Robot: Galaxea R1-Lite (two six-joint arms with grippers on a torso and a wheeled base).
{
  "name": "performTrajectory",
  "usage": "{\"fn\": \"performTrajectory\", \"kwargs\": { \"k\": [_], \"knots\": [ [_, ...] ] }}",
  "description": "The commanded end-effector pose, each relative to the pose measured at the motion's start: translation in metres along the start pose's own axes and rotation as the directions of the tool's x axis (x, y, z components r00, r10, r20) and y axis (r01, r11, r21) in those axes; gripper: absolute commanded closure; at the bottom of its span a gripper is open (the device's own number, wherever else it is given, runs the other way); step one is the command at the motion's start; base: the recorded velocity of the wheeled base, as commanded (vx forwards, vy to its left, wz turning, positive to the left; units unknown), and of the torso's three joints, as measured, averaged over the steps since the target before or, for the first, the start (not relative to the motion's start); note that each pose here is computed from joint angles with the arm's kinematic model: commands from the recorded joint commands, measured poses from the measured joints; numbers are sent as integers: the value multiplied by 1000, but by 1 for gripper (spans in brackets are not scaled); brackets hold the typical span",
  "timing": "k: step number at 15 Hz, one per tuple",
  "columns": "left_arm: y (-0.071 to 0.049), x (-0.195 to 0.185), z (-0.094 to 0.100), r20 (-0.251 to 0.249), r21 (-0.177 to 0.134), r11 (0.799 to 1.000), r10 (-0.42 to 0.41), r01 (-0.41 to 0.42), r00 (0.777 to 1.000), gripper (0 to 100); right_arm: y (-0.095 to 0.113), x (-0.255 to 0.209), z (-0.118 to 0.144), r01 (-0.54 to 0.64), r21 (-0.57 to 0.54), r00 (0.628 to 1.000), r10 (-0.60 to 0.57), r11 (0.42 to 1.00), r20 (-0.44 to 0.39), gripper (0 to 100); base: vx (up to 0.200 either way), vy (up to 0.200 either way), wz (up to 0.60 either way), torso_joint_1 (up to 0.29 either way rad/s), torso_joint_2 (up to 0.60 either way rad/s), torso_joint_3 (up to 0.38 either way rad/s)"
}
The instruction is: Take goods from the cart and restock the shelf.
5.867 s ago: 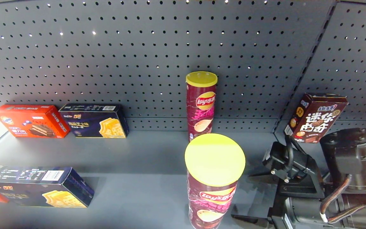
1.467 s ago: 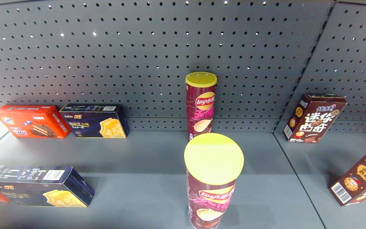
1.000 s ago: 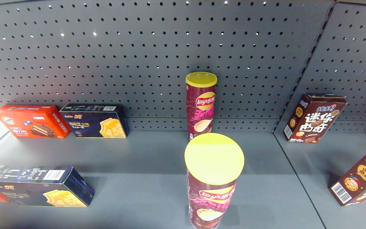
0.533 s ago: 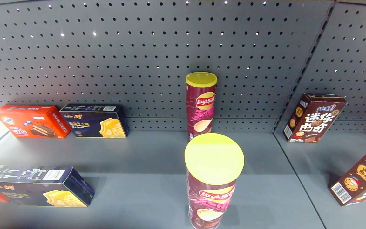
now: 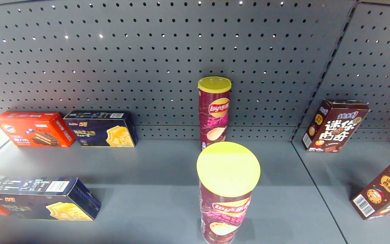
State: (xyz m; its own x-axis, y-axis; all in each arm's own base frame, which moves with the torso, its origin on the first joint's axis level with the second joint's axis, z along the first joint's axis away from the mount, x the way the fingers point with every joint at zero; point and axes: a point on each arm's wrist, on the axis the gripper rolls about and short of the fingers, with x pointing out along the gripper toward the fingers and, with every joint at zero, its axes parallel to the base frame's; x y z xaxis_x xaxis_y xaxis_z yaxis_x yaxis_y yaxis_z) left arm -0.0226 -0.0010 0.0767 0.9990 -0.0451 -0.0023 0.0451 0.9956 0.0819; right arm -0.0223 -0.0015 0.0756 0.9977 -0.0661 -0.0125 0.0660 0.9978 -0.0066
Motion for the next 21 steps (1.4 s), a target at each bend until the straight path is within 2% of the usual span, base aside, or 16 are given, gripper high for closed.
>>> {"fn": "performTrajectory", "kwargs": {
  "k": [1, 21],
  "knots": [
    [-1, 0, -1, -1, -33, 999, -38, 38, 999, 0, 0, 0, 0, 0, 0, 1000, 0, 1000, -1, 0, 0, 0, 0, 0, 0, 0],
    [-1, 0, -1, -1, -33, 999, -35, 35, 999, 0, 0, 0, 0, -8, -2, 1000, 8, 1000, -1, 0, 0, 0, 0, 0, 0, 0]
  ]
}}
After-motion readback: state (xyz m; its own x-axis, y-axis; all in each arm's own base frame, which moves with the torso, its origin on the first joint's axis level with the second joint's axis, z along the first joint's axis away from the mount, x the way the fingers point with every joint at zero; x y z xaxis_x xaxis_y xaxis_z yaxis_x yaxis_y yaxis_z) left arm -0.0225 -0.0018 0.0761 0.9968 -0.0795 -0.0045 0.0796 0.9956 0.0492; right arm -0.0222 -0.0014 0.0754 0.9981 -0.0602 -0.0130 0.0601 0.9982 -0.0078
